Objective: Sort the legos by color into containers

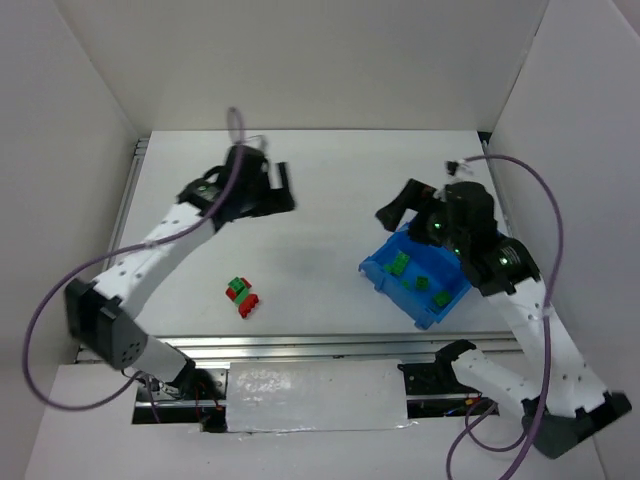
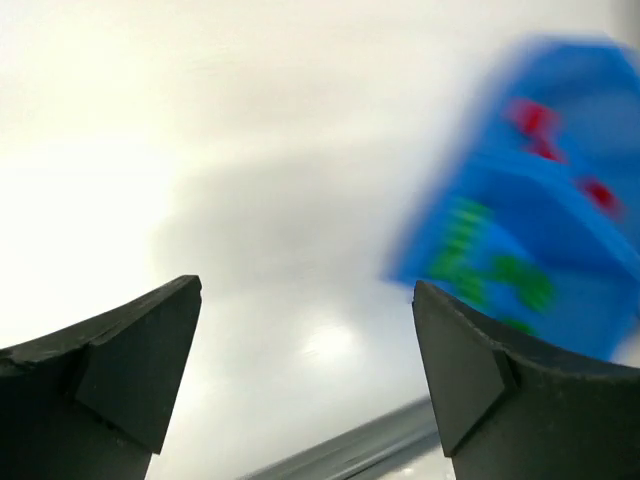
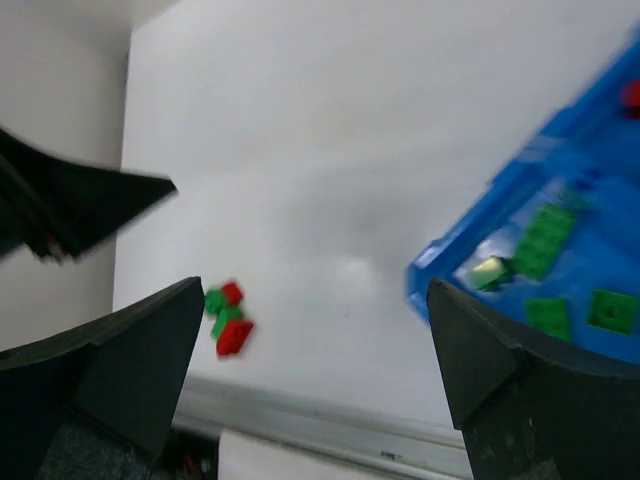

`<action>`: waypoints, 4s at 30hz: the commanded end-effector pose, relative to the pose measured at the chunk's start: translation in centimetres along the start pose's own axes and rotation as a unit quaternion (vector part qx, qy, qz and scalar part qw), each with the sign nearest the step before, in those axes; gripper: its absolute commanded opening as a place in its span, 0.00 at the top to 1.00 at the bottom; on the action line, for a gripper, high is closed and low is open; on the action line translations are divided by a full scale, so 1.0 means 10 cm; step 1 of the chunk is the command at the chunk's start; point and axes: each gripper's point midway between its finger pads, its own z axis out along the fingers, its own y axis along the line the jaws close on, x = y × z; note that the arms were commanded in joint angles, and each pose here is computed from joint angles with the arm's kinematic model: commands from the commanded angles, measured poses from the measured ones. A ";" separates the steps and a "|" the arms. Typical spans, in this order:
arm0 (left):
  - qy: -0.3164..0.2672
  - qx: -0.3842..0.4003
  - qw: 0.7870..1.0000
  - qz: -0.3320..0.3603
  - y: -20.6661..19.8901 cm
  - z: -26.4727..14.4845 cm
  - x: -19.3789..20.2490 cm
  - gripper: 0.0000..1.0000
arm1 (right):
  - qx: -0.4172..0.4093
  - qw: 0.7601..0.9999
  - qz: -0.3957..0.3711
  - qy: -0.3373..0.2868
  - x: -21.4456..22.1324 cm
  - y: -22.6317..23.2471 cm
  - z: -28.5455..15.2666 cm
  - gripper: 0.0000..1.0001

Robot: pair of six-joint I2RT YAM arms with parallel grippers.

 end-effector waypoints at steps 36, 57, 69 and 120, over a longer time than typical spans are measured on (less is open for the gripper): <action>-0.096 -0.458 0.846 -0.256 2.88 -2.41 0.63 0.01 | -0.154 0.839 -0.436 0.288 3.90 1.97 2.10 0.36; -0.081 -0.430 0.860 -0.261 2.85 -2.25 0.65 0.01 | -0.144 0.867 -0.408 0.247 3.82 2.10 2.23 0.37; -0.093 -0.423 0.861 -0.266 2.82 -2.28 0.68 0.00 | -0.102 0.894 -0.375 0.225 3.81 2.07 2.45 0.50; -0.255 0.323 0.868 0.278 -0.82 -1.31 -0.27 0.04 | -0.316 0.857 0.208 0.350 0.56 1.63 0.07 1.00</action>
